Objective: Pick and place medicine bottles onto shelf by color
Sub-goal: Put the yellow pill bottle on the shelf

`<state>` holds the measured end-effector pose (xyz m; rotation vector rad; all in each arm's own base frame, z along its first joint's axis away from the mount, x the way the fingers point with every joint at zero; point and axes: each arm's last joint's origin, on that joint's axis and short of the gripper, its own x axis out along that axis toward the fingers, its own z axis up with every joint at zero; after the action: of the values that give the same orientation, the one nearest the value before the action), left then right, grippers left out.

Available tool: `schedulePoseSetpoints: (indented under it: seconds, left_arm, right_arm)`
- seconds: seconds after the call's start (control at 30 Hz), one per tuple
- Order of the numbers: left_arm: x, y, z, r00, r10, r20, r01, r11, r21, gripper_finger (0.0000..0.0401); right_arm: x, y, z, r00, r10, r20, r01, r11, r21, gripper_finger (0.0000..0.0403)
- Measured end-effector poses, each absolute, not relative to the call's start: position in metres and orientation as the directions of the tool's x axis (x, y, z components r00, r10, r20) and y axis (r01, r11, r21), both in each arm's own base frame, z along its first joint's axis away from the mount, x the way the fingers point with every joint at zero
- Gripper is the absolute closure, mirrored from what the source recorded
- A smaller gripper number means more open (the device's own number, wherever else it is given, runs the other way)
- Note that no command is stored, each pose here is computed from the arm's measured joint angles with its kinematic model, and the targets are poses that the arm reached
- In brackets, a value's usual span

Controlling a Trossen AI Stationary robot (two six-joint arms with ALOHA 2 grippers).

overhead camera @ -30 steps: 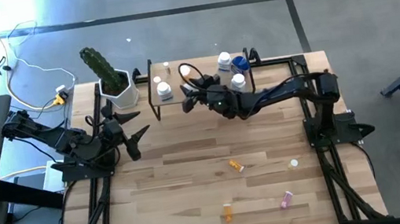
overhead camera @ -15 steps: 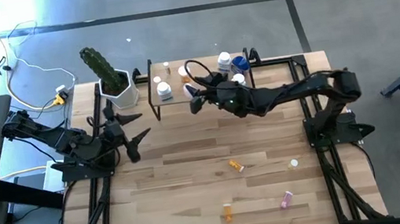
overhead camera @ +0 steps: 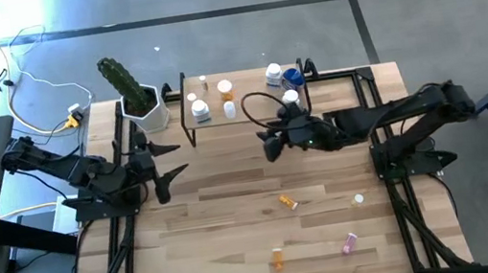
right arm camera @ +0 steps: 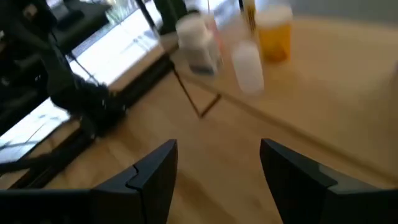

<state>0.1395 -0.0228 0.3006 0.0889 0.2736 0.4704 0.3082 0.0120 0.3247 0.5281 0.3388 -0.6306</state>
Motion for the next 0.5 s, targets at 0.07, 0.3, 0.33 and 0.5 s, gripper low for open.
schedulePoseSetpoints:
  seconds: [0.07,0.3,0.33,0.5]
  left_arm:
    - [0.141,-0.02,0.3,0.86,0.446,-0.248,-0.429,0.895,0.123,0.0153]
    - [0.143,-0.011,0.3,0.852,0.453,-0.263,-0.443,0.891,0.097,0.0153]
    - [0.143,-0.01,0.3,0.85,0.456,-0.263,-0.447,0.889,0.095,0.0153]
    - [0.143,-0.005,0.3,0.845,0.463,-0.266,-0.46,0.884,0.079,0.0153]
  right_arm:
    - [0.299,0.017,0.326,0.756,-0.425,-0.499,0.634,0.664,0.396,0.0183]
    - [0.277,0.032,0.313,0.663,-0.243,-0.708,0.677,0.598,0.429,0.0183]
    - [0.274,0.035,0.31,0.64,-0.215,-0.738,0.685,0.594,0.422,0.0182]
    - [0.258,0.049,0.3,0.502,-0.103,-0.859,0.718,0.604,0.347,0.0183]
